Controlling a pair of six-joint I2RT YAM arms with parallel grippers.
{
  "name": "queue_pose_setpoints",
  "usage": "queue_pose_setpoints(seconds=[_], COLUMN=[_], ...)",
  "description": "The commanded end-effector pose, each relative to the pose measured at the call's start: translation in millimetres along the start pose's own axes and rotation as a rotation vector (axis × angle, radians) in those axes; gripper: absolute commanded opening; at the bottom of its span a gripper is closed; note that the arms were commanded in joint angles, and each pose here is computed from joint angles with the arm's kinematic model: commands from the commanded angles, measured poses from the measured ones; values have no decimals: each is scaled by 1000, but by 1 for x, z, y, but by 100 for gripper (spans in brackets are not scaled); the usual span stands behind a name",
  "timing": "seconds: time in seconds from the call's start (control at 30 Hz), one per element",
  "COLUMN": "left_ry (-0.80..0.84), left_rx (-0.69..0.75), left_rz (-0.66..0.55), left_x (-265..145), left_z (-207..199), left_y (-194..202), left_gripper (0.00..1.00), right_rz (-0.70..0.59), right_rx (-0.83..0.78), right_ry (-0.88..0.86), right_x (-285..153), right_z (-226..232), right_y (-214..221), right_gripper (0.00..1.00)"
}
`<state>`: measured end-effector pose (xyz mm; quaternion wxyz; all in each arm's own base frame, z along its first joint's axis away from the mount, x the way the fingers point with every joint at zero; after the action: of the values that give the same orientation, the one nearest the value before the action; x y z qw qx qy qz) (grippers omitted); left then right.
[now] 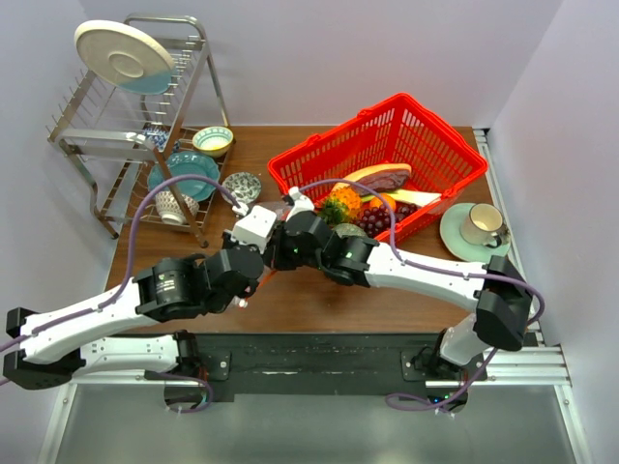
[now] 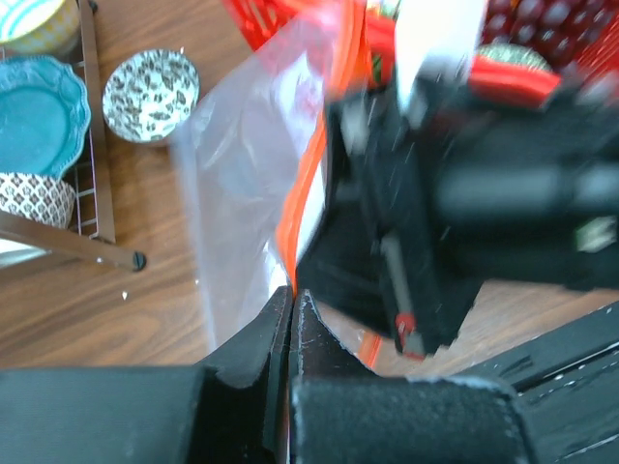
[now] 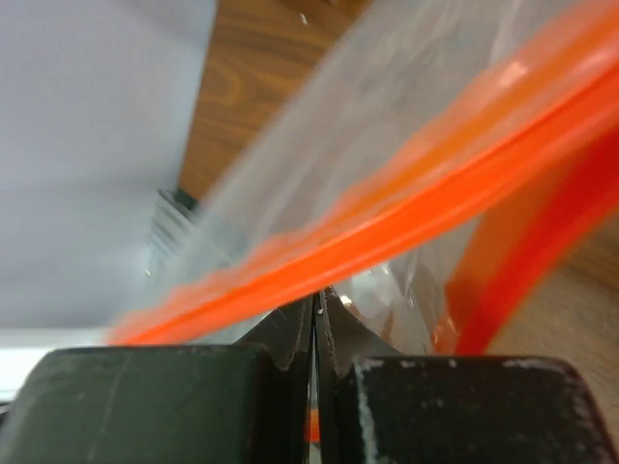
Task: Place the food in the zip-top bag and seal the zipper
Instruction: Open the zipper of the food storage bag.
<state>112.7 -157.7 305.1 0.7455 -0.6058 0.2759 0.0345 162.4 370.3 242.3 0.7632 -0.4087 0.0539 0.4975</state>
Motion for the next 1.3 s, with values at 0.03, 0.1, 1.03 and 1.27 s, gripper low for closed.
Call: queue_pose_setpoints(seconds=[0.03, 0.1, 1.03, 1.27], left_ry=[-23, -34, -215, -224], left_rx=[-88, -93, -111, -83], left_rz=[-48, -58, -86, -54], left_x=[-7, -12, -62, -49], left_z=[7, 12, 76, 68], left_y=[-10, -16, -30, -16], left_gripper=[0, 0, 0, 0], right_rz=[-115, -114, -150, -181], right_rx=[55, 55, 5, -29], right_ry=[-9, 0, 338, 339], right_x=[-5, -4, 2, -4], right_z=[4, 1, -24, -20], right_y=[-15, -13, -8, -14], right_gripper=[11, 41, 99, 98])
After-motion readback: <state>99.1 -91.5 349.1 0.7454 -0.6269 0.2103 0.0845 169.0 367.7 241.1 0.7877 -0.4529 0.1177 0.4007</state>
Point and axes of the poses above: each gripper's point midway between its finger pads, its own x axis out along the fingers, its own z axis along the line the jaws close on, y = z × x, the point moved 8 cm from there along -x, back along the fingers
